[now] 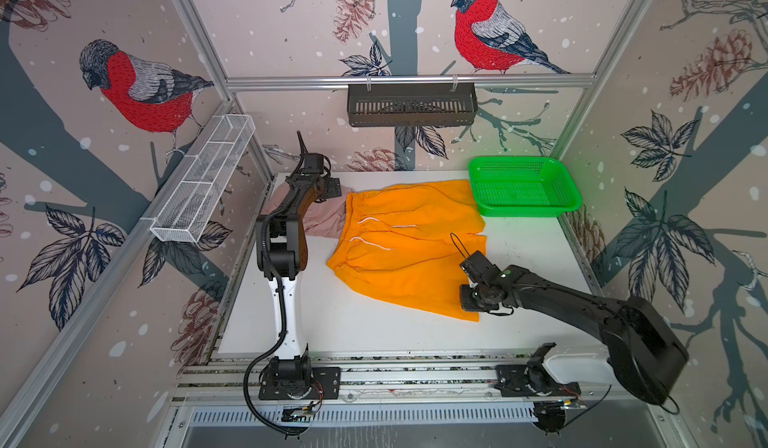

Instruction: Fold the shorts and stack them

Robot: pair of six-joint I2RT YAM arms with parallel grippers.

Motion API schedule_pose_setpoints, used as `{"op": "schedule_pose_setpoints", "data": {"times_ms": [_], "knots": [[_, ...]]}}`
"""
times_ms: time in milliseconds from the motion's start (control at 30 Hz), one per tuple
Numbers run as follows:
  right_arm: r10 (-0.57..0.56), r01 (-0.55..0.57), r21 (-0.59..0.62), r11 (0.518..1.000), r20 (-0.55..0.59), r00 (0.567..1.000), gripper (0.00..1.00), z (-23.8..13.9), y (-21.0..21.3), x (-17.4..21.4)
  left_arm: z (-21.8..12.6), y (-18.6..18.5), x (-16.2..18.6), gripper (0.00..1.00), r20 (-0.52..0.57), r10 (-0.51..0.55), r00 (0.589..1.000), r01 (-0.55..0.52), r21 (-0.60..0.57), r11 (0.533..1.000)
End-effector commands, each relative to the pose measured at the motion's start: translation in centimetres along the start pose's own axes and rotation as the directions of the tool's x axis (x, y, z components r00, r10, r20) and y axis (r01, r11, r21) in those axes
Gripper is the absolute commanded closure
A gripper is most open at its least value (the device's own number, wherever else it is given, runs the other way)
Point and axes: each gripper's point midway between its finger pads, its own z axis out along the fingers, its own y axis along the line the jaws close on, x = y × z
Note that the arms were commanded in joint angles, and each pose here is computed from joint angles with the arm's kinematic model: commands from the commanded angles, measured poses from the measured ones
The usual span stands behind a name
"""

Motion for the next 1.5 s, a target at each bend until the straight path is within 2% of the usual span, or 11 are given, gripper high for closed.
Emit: {"op": "schedule_pose_setpoints", "data": {"times_ms": [0,200,267,433,667,800,867,1033,1233,1300,1467], "knots": [[0.041,-0.041,0.056,0.998,0.000,0.999,0.69,-1.0,-2.0,0.6,1.0,0.5,0.1,0.18,-0.018,0.007,1.000,-0.007,-0.022,1.000],[0.003,-0.003,-0.004,1.000,0.081,0.997,0.62,-1.9,-0.7,-1.4,4.0,-0.8,1.4,0.44,-0.078,0.019,0.997,-0.014,0.059,0.998],[-0.006,0.010,-0.033,0.999,0.119,0.993,0.60,-2.4,0.1,-2.1,5.0,-0.9,2.3,0.47,-0.104,0.010,0.994,-0.003,0.070,0.998],[-0.014,0.027,-0.065,0.998,0.193,0.981,0.55,-3.6,0.9,-3.2,6.8,-0.8,2.5,0.44,-0.093,0.000,0.996,0.007,0.073,0.997],[0.013,-0.002,-0.057,0.998,0.193,0.981,0.52,-3.0,0.3,-2.7,7.9,1.5,0.6,0.38,-0.017,-0.116,0.993,0.117,0.054,0.992],[0.007,0.009,-0.071,0.997,0.219,0.976,0.50,-3.2,0.6,-3.2,7.7,1.1,-1.0,0.18,0.028,-0.132,0.991,0.129,0.102,0.986],[-0.001,0.022,-0.080,0.997,0.248,0.969,0.48,-3.6,1.0,-3.9,6.8,0.2,-1.7,0.02,0.033,-0.133,0.991,0.126,0.147,0.981],[-0.008,0.042,-0.095,0.995,0.326,0.945,0.42,-4.9,1.4,-6.1,2.3,-0.9,-2.8,0.02,0.036,-0.160,0.986,0.150,0.193,0.970],[0.050,0.003,-0.147,0.989,0.356,0.933,0.41,-6.1,1.0,-8.4,-5.0,-1.7,-1.3,0.02,0.052,-0.230,0.972,0.213,0.227,0.950],[0.074,-0.029,-0.151,0.988,0.301,0.951,0.40,-6.3,0.7,-7.7,-7.3,-2.4,-0.2,0.02,0.057,-0.255,0.965,0.233,0.254,0.939],[0.122,-0.111,-0.220,0.969,0.037,0.992,0.36,-5.9,1.0,-2.2,-12.1,-3.6,5.2,0.02,0.035,-0.301,0.953,0.280,0.282,0.918]]}}
